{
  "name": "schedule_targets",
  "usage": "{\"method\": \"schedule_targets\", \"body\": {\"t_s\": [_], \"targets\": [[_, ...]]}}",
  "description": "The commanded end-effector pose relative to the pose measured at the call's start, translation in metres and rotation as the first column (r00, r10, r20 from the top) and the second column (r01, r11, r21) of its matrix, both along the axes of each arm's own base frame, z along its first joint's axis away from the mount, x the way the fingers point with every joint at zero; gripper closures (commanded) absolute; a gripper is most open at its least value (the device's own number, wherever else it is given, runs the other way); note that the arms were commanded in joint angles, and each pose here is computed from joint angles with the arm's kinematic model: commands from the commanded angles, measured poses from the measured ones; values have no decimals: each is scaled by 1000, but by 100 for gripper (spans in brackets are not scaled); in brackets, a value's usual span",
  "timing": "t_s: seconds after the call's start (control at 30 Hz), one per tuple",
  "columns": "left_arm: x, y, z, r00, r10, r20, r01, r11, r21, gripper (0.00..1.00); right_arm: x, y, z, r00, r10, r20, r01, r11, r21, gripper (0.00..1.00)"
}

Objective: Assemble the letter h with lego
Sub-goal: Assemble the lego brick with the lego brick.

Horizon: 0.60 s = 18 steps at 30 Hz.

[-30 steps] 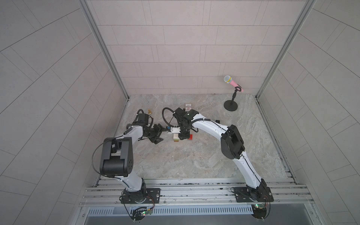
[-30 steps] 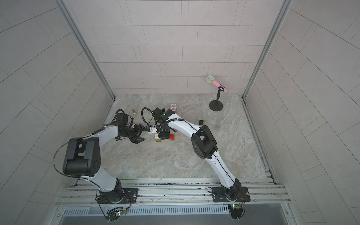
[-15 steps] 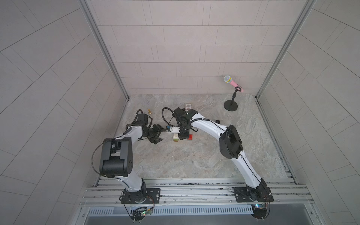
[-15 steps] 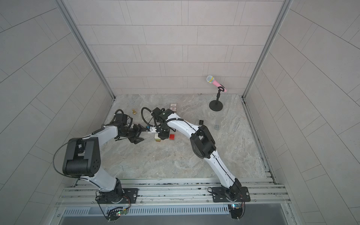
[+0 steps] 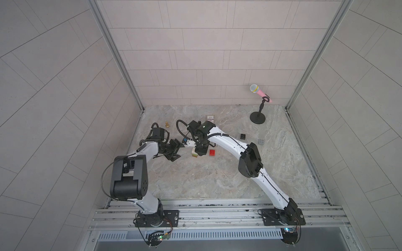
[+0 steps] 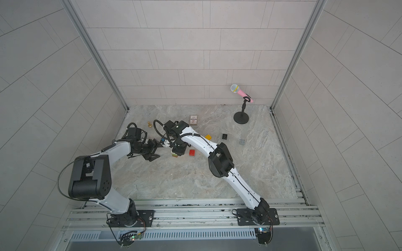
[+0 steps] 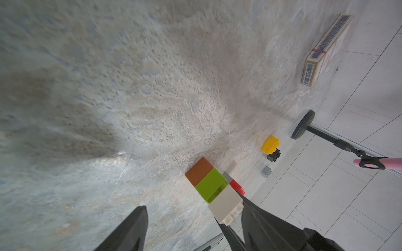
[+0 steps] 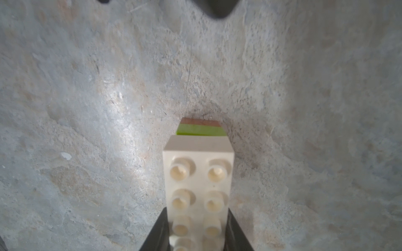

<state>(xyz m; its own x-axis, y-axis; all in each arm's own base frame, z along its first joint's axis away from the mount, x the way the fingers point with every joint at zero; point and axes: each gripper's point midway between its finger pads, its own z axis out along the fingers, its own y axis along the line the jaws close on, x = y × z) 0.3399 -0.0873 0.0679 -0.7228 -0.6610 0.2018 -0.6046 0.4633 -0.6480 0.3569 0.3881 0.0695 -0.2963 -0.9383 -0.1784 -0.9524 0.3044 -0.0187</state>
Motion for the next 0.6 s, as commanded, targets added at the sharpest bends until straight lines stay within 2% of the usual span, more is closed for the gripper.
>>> {"method": "schedule_targets", "body": {"t_s": [0.0, 0.23, 0.47, 0.57], "targets": [[0, 2, 5, 1000, 18, 15, -18, 1000, -1, 25, -16, -20, -28, 990, -114, -79, 104, 987, -126, 100], [0, 2, 5, 1000, 18, 16, -18, 1000, 0, 25, -14, -17, -31, 949, -302, -96, 289, 949, -123, 100], [0, 3, 5, 1000, 20, 16, -20, 1000, -1, 24, -23, -24, -40, 928, -345, -142, 320, 931, -173, 97], [0, 3, 6, 1000, 20, 17, -20, 1000, -2, 24, -24, -28, -46, 914, -376, -150, 345, 917, -199, 93]]}}
